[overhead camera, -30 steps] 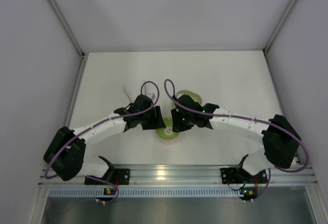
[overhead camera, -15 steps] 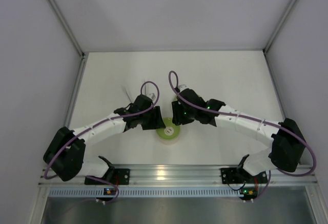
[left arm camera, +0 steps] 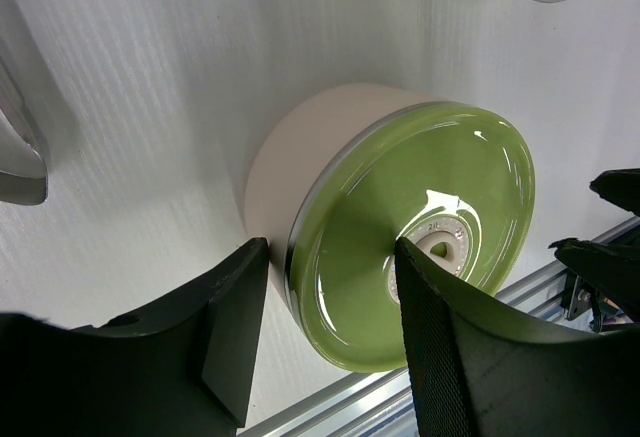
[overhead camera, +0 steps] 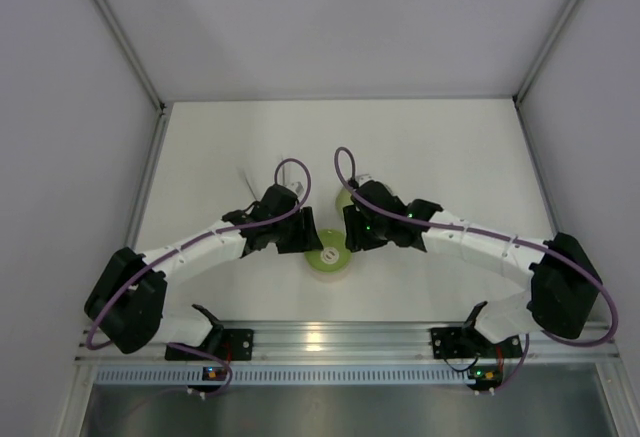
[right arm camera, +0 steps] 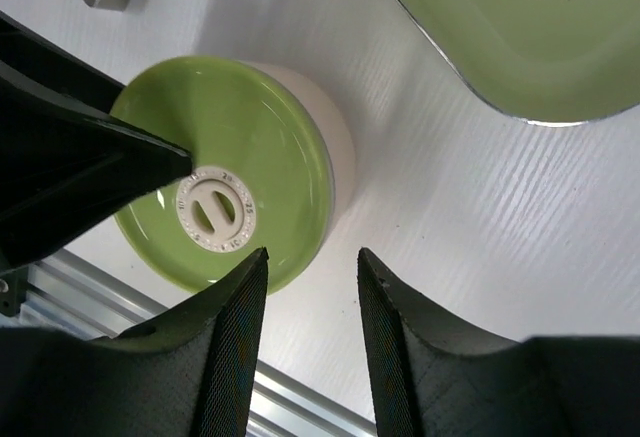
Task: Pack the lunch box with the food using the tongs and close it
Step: Close the box lid on the packing box.
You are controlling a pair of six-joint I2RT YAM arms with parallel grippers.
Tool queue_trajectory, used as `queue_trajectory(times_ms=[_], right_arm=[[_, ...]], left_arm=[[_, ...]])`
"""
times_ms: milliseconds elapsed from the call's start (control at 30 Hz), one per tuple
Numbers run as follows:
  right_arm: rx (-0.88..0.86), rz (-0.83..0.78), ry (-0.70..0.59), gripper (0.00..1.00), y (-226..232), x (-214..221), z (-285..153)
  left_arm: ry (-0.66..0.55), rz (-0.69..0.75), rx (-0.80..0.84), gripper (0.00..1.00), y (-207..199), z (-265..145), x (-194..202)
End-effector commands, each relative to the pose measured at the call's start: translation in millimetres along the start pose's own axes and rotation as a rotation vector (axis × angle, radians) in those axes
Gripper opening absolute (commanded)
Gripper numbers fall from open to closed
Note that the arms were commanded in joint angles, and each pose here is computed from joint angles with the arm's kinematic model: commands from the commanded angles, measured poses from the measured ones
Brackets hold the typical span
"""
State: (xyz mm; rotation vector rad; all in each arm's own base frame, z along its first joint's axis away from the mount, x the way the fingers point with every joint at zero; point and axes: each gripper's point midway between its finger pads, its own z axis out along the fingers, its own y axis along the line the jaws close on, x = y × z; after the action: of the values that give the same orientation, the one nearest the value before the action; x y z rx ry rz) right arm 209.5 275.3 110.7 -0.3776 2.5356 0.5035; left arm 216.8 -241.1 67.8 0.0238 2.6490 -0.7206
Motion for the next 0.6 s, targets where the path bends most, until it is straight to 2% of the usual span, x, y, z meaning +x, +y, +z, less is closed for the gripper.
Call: queue_trajectory(times_ms=[0, 567], right_arm=[[-0.010, 0.026, -0.012, 0.41, -1, -4, 3], [-0.023, 0.028, 0.026, 0.41, -2, 6, 19]], left_arm=[[0.139, 0.013, -0.235, 0.56, 62, 3, 47], [0.142, 0.015, -0.230, 0.51, 60, 3, 48]])
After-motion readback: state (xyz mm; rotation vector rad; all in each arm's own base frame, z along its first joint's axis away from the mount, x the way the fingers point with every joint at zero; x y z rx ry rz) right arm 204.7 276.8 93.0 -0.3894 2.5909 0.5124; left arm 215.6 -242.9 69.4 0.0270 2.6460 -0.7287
